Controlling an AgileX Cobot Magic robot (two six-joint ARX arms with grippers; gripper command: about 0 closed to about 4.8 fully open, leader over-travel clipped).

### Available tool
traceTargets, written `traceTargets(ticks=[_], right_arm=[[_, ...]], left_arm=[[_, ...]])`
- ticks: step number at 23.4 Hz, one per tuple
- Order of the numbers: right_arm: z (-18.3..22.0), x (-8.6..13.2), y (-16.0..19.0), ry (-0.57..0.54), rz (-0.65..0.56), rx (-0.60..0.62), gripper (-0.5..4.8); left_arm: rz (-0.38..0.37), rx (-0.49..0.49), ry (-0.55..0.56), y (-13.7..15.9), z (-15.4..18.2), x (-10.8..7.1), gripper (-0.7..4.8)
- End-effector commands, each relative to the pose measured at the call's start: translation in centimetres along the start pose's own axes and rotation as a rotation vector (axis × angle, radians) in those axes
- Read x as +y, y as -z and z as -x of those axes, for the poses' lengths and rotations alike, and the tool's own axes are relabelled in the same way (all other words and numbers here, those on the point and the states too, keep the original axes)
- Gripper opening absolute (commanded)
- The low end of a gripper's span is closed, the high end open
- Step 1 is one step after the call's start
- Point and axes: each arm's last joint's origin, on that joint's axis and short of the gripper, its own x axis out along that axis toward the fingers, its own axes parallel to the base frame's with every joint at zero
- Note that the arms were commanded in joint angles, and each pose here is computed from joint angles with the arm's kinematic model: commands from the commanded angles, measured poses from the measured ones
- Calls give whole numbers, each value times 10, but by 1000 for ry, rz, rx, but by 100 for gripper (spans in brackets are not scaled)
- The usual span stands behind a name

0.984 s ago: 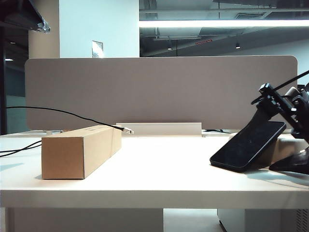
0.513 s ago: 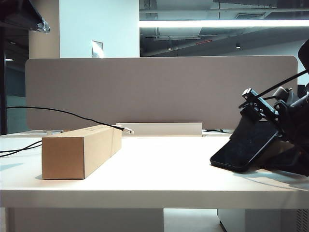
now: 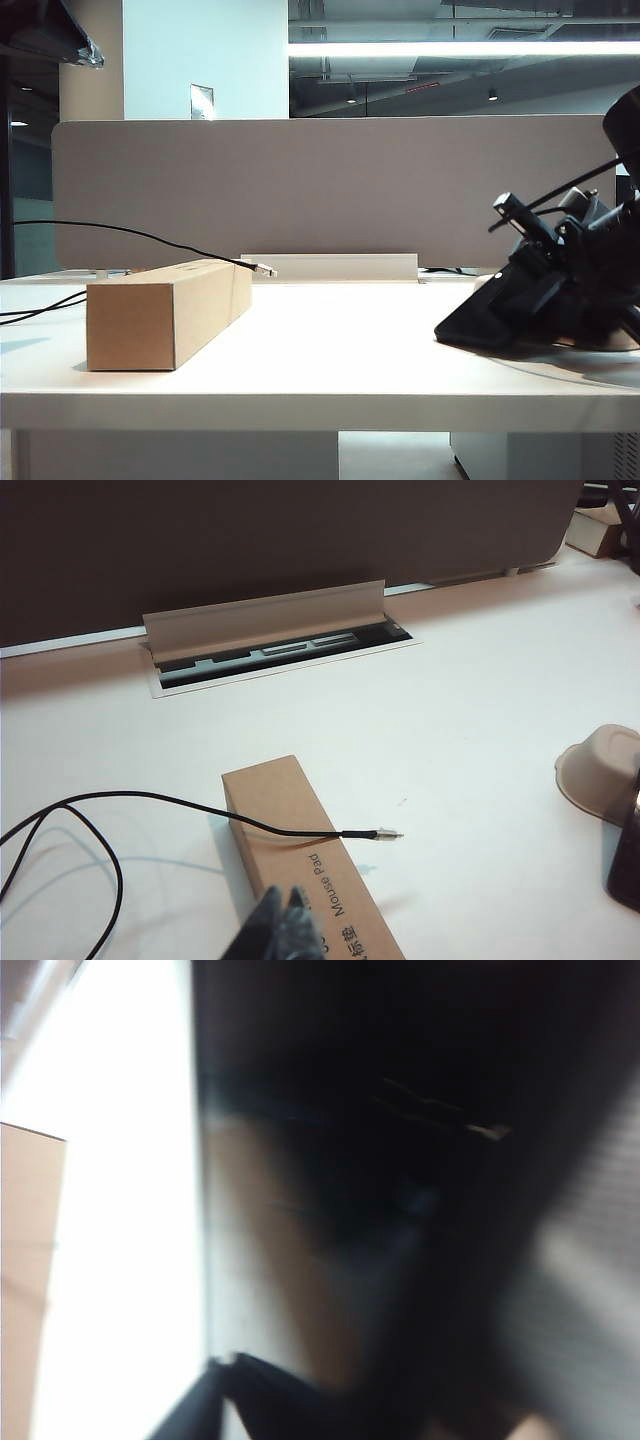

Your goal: Pick up the charging cable and the phone, plug the charging cable into the charging port on the phone, and finally place them back on the table.

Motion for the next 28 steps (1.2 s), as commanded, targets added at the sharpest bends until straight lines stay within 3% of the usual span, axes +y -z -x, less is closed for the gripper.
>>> traceTargets(ticks=[1,5,12,18,21,28], right_arm=[[0,0,0,-5,-1,8,49],[0,4,-1,-83,9,37,-5],[8,17,-6,-217,34,76,-5],[35,42,-23,-327,131,-12,-5],[64,62,-33,-385,241,-88,-5],[113,76,-33,-364,440,-128,-5]], left_arm=[[-9,-18,3,-4,1,0,-6],[-4,-14,7,-4,1,-1,-6],[-5,-16,55,-4,1,-3,-6],[-17,-6,57,-8,-8,-11,-6],[-97,34,110,-20,-33,-18,-6],[-208,147,147,-40,-90,-19,-5]])
